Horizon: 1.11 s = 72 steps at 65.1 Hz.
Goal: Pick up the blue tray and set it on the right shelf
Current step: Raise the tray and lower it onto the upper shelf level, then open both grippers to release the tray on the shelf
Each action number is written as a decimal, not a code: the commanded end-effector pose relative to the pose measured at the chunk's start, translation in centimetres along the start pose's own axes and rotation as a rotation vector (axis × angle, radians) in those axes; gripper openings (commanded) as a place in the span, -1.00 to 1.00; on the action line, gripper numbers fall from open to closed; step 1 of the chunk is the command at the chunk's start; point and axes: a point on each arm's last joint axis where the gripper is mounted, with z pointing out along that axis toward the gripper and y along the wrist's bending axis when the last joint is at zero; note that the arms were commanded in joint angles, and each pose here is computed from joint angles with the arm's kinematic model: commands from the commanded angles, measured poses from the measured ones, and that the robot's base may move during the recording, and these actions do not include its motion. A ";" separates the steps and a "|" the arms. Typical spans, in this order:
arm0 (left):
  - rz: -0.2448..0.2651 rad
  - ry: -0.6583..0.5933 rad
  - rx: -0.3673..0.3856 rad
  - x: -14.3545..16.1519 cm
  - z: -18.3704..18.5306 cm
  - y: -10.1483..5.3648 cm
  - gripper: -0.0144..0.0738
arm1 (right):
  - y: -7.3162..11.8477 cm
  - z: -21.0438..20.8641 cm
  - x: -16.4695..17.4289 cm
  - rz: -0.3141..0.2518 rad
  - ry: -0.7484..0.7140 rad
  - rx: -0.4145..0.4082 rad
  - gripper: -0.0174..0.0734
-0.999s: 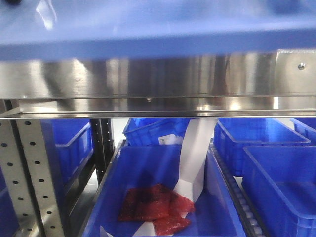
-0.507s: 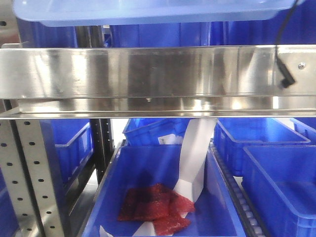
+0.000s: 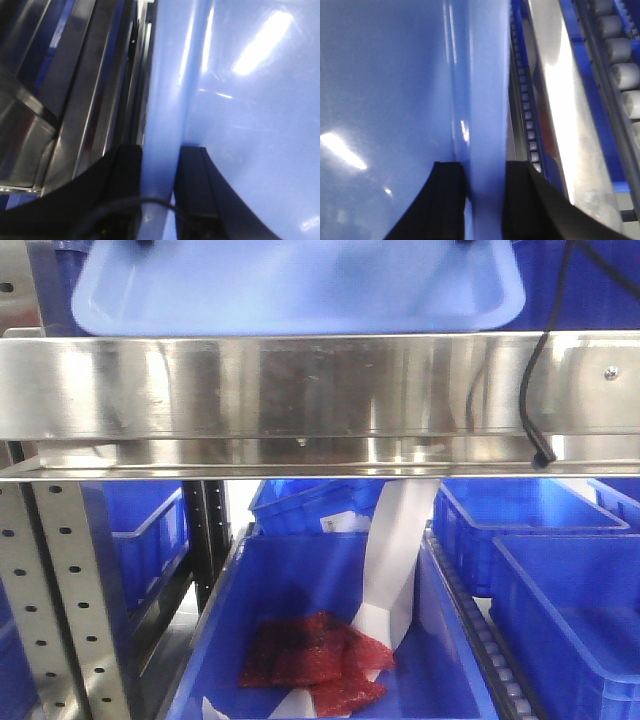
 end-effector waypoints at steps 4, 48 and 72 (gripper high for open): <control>-0.085 -0.115 0.157 -1.5 -2.0 -1.9 -0.59 | 1.8 -3.1 -1.4 0.053 -0.121 -0.181 -0.03; 0.014 -0.083 -0.038 -1.1 -0.9 -0.1 0.28 | 1.0 -1.1 -1.4 0.005 -0.112 -0.081 0.62; -0.055 -0.071 -0.036 -1.5 -0.6 1.2 0.25 | -0.3 -0.8 -1.9 0.028 -0.112 -0.054 0.61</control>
